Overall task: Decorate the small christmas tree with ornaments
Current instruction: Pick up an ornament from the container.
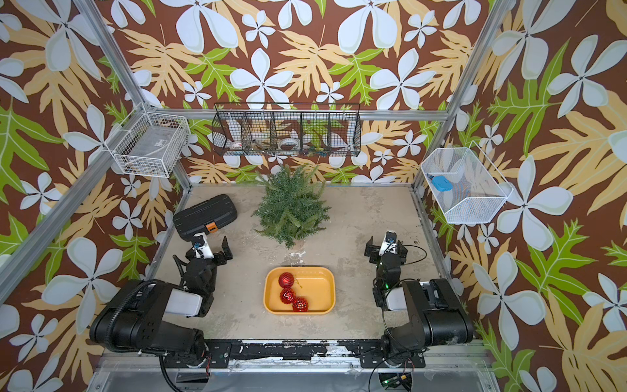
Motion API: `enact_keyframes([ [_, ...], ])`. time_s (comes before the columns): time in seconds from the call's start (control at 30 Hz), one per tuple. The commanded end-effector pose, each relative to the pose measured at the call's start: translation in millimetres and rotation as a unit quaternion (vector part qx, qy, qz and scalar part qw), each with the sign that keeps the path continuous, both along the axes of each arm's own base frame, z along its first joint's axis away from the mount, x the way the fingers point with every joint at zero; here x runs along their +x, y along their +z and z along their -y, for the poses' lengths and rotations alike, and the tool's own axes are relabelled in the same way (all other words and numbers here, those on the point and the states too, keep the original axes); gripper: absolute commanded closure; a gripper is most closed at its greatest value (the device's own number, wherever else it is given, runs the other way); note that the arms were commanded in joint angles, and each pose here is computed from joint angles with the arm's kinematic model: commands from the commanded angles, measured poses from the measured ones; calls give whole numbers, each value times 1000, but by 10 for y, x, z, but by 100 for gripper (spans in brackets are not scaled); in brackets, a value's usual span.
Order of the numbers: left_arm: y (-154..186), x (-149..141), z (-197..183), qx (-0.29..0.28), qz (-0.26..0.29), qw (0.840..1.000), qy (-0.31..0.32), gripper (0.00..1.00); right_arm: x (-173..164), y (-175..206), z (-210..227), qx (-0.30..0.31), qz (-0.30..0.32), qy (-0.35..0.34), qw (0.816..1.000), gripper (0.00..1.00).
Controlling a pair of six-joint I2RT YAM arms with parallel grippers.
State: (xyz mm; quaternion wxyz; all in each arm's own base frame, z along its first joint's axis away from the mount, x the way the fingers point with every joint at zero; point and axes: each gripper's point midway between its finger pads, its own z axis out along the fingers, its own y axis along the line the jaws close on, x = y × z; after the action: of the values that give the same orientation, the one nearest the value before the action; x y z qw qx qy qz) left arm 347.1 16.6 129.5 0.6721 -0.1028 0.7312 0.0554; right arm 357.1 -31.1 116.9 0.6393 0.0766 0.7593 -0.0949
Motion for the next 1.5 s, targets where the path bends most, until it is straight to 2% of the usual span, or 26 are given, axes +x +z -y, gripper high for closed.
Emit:
enact_keyframes([
  [0.0,81,4,-27,-4,17,1000,7,0,7,61,4,0,12,-2,1000,0],
  [0.13,129,-14,-114,-11,24,999,35,0,-1,91,21,-1,17,-7,1000,0],
  [0.2,113,-24,-96,-12,17,999,29,0,33,125,28,1,8,-11,1000,0],
  [0.23,166,-33,-75,-7,28,999,24,0,77,168,21,-1,1,-10,1000,0],
  [0.3,219,-31,-127,-2,23,998,58,0,142,211,21,1,-20,-12,1000,0],
  [0.47,483,61,-84,-2,15,999,52,0,119,371,-42,11,-19,6,1000,1],
  [0.57,703,78,21,-31,21,999,22,0,82,459,-88,42,-27,14,999,3],
  [0.7,855,90,225,-86,-25,996,-30,0,-5,585,-251,101,-40,49,993,5],
  [0.73,827,43,264,-99,-46,993,-40,0,-35,619,-308,119,-45,61,990,5],
  [0.8,918,-57,361,-118,-49,989,-69,0,-96,662,-444,144,-63,90,984,6],
  [0.87,1021,-180,432,-137,-42,985,-93,7,-166,701,-553,152,-80,108,979,8],
  [0.97,1114,-359,444,-197,-37,975,-94,14,-259,763,-707,177,-107,134,969,13],
  [1.0,1114,-408,467,-215,-48,971,-98,15,-285,788,-801,184,-119,158,963,15],
  [1.07,1109,-481,646,-222,-76,961,-146,19,-340,803,-962,194,-141,194,951,17],
  [1.1,1075,-510,739,-228,-92,954,-169,16,-375,809,-1053,196,-153,211,945,18],
  [1.13,1030,-540,830,-234,-112,947,-191,0,-412,816,-1138,194,-164,227,940,18],
  [1.23,901,-626,1106,-227,-168,925,-255,0,-522,831,-1327,179,-187,263,930,16],
  [1.47,796,-777,1457,-168,-227,921,-268,0,-672,840,-1435,193,-214,284,914,17],
])
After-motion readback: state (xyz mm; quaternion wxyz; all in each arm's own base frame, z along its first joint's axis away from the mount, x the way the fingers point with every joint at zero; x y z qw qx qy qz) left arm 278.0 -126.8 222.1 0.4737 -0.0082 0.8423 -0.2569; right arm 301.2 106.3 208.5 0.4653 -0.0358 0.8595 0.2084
